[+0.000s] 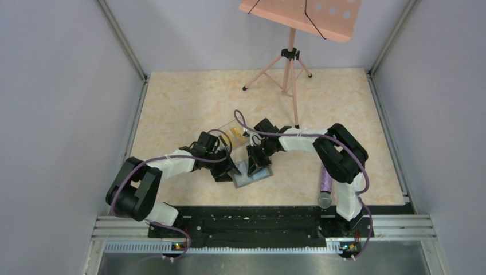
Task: Put the credit cards into the card holder
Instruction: Insert the credit card into the card slot, then close the card holder at the center of the board.
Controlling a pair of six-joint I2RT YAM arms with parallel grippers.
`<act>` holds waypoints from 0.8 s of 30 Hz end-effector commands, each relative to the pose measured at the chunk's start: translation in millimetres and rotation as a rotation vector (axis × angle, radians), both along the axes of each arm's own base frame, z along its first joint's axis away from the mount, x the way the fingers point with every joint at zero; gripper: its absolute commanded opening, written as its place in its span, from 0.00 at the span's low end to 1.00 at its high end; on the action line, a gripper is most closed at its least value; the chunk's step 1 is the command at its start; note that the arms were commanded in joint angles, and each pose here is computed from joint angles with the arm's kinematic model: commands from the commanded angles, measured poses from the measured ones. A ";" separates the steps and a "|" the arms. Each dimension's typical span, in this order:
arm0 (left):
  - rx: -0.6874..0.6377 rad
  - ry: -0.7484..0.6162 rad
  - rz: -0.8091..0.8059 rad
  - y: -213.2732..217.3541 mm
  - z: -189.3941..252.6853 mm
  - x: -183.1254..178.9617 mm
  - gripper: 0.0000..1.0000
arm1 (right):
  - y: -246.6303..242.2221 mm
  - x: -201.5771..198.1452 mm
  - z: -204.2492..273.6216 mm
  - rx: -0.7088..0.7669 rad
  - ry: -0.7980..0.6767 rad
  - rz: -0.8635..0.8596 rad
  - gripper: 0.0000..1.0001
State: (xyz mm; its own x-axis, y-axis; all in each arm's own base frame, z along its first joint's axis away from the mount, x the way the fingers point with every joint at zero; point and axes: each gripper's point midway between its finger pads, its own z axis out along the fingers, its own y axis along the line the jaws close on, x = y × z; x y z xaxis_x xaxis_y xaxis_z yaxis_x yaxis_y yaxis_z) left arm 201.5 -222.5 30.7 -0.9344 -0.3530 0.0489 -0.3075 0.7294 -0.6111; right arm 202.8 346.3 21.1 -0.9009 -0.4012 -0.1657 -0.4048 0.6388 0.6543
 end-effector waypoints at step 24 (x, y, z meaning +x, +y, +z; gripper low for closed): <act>0.139 -0.138 -0.034 22.1 14.0 17.0 0.62 | 19.3 7.2 52.7 0.170 -0.043 -0.013 0.35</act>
